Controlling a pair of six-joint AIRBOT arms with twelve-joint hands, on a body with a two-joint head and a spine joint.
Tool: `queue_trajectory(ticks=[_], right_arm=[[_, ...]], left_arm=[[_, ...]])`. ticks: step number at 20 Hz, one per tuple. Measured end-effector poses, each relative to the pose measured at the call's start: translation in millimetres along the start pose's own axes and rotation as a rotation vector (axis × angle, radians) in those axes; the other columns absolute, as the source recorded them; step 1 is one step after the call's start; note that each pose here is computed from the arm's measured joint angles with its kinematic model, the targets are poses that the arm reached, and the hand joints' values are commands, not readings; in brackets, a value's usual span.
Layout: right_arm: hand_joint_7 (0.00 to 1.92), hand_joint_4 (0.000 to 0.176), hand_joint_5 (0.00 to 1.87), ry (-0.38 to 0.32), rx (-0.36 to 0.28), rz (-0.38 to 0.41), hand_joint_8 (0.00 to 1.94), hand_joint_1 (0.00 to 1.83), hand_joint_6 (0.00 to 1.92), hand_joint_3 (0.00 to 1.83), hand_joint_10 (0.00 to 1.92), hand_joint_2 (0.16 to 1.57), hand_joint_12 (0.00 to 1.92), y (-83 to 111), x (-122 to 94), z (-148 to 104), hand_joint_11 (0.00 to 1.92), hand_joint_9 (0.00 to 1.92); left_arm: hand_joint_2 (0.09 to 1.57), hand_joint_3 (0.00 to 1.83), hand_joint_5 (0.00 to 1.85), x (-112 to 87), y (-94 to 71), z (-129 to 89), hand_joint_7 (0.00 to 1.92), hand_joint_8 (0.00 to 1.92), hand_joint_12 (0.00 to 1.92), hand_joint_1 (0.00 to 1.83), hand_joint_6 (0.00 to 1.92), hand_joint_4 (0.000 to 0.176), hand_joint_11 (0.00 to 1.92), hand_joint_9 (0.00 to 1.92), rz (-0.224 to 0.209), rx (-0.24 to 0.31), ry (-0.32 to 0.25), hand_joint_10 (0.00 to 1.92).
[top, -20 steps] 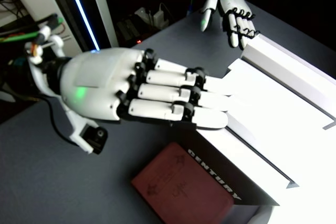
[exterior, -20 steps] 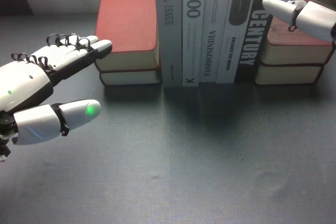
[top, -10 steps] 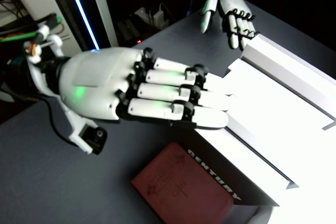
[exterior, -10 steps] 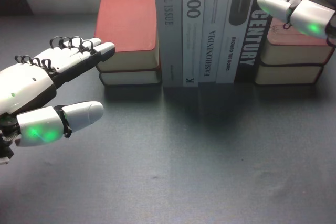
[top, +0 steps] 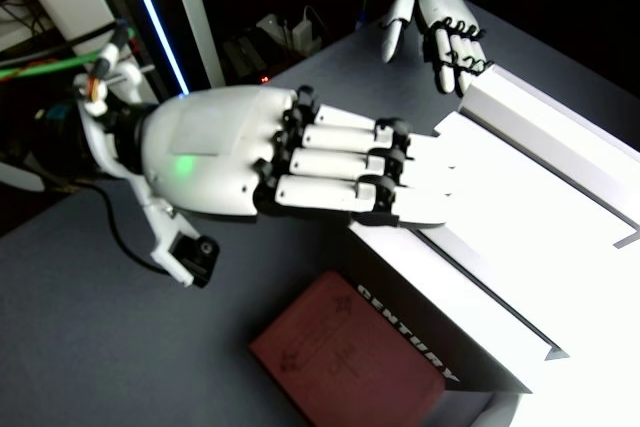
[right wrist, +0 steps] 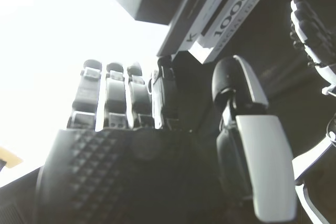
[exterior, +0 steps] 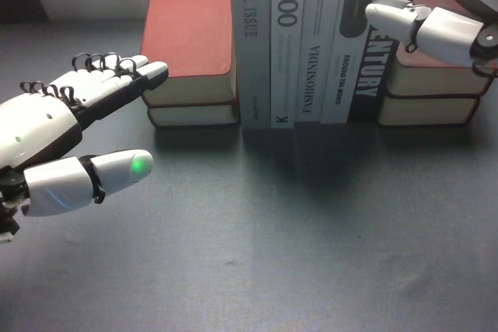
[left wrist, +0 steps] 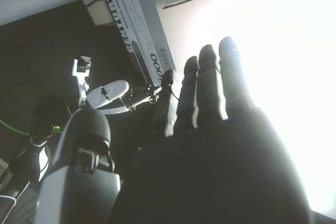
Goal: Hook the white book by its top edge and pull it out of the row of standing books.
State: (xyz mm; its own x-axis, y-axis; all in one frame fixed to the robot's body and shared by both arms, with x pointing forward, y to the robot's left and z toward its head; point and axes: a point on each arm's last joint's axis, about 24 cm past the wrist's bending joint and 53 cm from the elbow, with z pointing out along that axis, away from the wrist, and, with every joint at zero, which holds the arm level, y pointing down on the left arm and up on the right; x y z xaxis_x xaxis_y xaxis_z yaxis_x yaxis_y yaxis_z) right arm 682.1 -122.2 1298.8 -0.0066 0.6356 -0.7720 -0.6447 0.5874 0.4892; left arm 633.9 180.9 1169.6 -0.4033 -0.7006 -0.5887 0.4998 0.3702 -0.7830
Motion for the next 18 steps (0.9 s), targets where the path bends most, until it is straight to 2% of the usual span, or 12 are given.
queue_trajectory(ticks=[4, 8, 9, 10, 13, 14, 16, 17, 18], right_arm=[[0.00, 0.000, 0.30, -0.007, 0.011, -0.002, 0.00, 0.51, 0.01, 0.01, 0.00, 1.34, 0.00, -3.7, -4.4, -1.2, 0.00, 0.00], [0.00, 0.000, 0.26, -0.012, 0.018, 0.003, 0.00, 0.49, 0.00, 0.01, 0.00, 1.36, 0.00, -5.6, -5.9, -1.4, 0.00, 0.00], [0.00, 0.000, 0.26, -0.011, 0.018, 0.003, 0.00, 0.48, 0.00, 0.01, 0.00, 1.37, 0.00, -5.5, -5.8, -1.4, 0.00, 0.00], [0.00, 0.000, 0.27, -0.012, 0.019, 0.004, 0.00, 0.49, 0.01, 0.02, 0.00, 1.37, 0.00, -5.7, -5.9, -1.4, 0.00, 0.00], [0.00, 0.000, 0.27, -0.015, 0.025, 0.010, 0.00, 0.47, 0.01, 0.01, 0.00, 1.38, 0.00, -7.2, -6.6, -1.4, 0.00, 0.00], [0.00, 0.000, 0.29, -0.015, 0.025, 0.010, 0.00, 0.45, 0.01, 0.01, 0.00, 1.38, 0.00, -7.3, -6.7, -1.4, 0.00, 0.00], [0.00, 0.000, 0.33, -0.014, 0.024, 0.012, 0.00, 0.43, 0.03, 0.01, 0.00, 1.38, 0.00, -6.4, -6.0, -1.5, 0.00, 0.00], [0.00, 0.000, 0.36, -0.013, 0.023, 0.014, 0.00, 0.41, 0.04, 0.01, 0.00, 1.38, 0.00, -5.5, -5.5, -1.6, 0.00, 0.00], [0.00, 0.000, 0.41, -0.011, 0.021, 0.016, 0.00, 0.41, 0.06, 0.01, 0.00, 1.38, 0.00, -4.2, -4.5, -1.7, 0.00, 0.00]], left_arm=[[1.34, 0.00, 0.03, -0.1, 0.1, 0.0, 0.00, 0.00, 0.00, 0.09, 0.00, 0.076, 0.00, 0.00, -0.001, 0.000, -0.001, 0.00], [1.34, 0.00, 0.02, -0.1, 0.1, -0.1, 0.00, 0.00, 0.00, 0.10, 0.00, 0.081, 0.00, 0.00, -0.001, 0.000, -0.001, 0.00], [1.34, 0.00, 0.04, -0.2, 0.1, -0.1, 0.00, 0.00, 0.00, 0.09, 0.01, 0.070, 0.00, 0.00, -0.001, 0.000, -0.001, 0.00], [1.34, 0.00, 0.01, -0.2, 0.1, -0.1, 0.00, 0.00, 0.00, 0.06, 0.00, 0.093, 0.00, 0.00, -0.001, 0.000, -0.001, 0.00], [1.34, 0.00, 0.02, -0.2, 0.0, -0.3, 0.00, 0.00, 0.00, 0.08, 0.01, 0.086, 0.00, 0.00, -0.001, 0.000, -0.001, 0.00], [1.35, 0.00, 0.02, -0.3, 0.1, -0.3, 0.00, 0.00, 0.00, 0.06, 0.00, 0.078, 0.00, 0.00, -0.001, 0.000, -0.001, 0.00], [1.35, 0.00, 0.00, -1.2, 0.0, -0.7, 0.00, 0.00, 0.00, 0.04, 0.00, 0.099, 0.00, 0.00, -0.002, 0.001, -0.006, 0.00], [1.35, 0.00, 0.01, -1.8, 0.1, -0.7, 0.00, 0.00, 0.00, 0.04, 0.00, 0.087, 0.00, 0.00, -0.003, 0.001, -0.008, 0.00], [1.35, 0.00, 0.01, -2.4, 0.3, -0.7, 0.00, 0.00, 0.00, 0.03, 0.00, 0.084, 0.00, 0.00, -0.004, 0.000, -0.011, 0.00]])
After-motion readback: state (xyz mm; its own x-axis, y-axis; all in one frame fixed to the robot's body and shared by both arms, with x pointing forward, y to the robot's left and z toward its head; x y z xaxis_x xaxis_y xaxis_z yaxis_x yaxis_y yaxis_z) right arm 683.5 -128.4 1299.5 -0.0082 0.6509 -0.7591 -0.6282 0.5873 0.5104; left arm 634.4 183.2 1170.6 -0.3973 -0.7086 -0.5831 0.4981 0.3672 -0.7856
